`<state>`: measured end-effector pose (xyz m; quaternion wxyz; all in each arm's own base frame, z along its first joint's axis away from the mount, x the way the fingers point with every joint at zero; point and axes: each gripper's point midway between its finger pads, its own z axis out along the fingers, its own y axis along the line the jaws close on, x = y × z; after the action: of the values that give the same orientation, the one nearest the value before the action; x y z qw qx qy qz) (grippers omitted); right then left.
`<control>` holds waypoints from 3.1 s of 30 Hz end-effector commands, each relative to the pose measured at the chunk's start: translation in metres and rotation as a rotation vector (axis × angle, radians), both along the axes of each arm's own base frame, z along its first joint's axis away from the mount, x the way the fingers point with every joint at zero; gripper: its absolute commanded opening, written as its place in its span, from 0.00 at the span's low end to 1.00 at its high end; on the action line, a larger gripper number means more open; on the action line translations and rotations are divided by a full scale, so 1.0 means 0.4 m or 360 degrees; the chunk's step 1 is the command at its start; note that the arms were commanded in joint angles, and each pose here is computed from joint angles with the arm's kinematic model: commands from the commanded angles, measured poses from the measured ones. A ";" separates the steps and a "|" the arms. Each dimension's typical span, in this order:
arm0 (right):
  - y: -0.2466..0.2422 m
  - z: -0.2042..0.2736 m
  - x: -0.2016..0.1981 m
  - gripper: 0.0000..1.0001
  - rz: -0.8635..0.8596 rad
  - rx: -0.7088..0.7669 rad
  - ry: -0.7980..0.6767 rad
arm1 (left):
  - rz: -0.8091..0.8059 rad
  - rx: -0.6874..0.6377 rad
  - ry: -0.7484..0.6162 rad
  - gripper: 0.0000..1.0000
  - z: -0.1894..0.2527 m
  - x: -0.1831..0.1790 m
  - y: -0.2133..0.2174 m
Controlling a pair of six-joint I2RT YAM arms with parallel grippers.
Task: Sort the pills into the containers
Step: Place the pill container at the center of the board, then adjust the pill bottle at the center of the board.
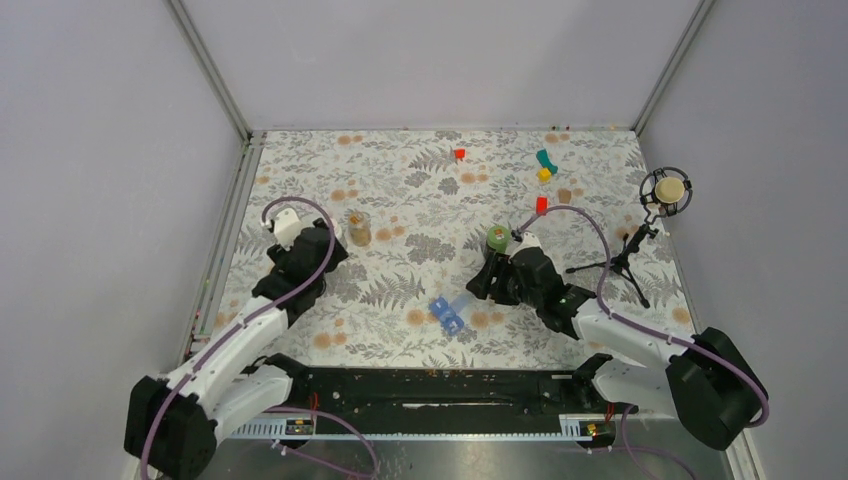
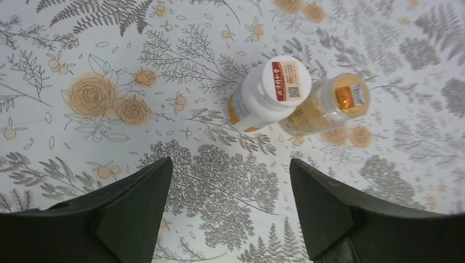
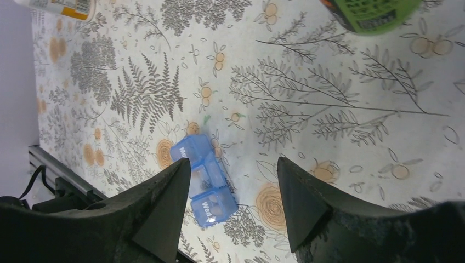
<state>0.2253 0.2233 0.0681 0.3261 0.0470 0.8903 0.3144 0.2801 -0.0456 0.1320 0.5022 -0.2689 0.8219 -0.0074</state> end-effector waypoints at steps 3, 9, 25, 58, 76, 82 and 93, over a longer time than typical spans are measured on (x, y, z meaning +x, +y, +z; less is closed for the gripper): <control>-0.041 0.045 0.004 0.69 -0.0079 -0.0078 -0.0076 | -0.0192 0.0049 0.0033 0.81 0.006 0.103 -0.033; -0.053 0.079 0.000 0.71 -0.0083 -0.0067 -0.0137 | -0.0283 0.0159 0.0034 0.78 -0.015 0.167 -0.053; -0.055 0.079 -0.008 0.71 -0.0059 -0.0066 -0.0145 | -0.0207 0.0269 0.0084 0.66 -0.078 0.257 -0.049; -0.062 0.084 -0.015 0.72 -0.0035 -0.0115 -0.0127 | -0.0825 0.0203 -0.0030 0.31 -0.008 0.108 -0.211; -0.055 0.075 -0.026 0.72 -0.0002 -0.0096 -0.0105 | -0.2150 0.0486 -0.0185 0.44 -0.055 -0.077 -0.529; -0.055 0.075 -0.025 0.74 0.0003 -0.0102 -0.0112 | -0.2044 0.0479 -0.0122 0.79 -0.065 -0.057 -0.518; -0.015 0.135 -0.026 0.79 0.0191 -0.0048 -0.0243 | -0.1690 0.0434 -0.0502 0.99 0.135 -0.028 -0.455</control>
<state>0.2062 0.1969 0.0835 0.3424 0.0072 0.8974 0.2782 0.2550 -0.2359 0.1225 0.4816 0.3236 0.7935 -0.1837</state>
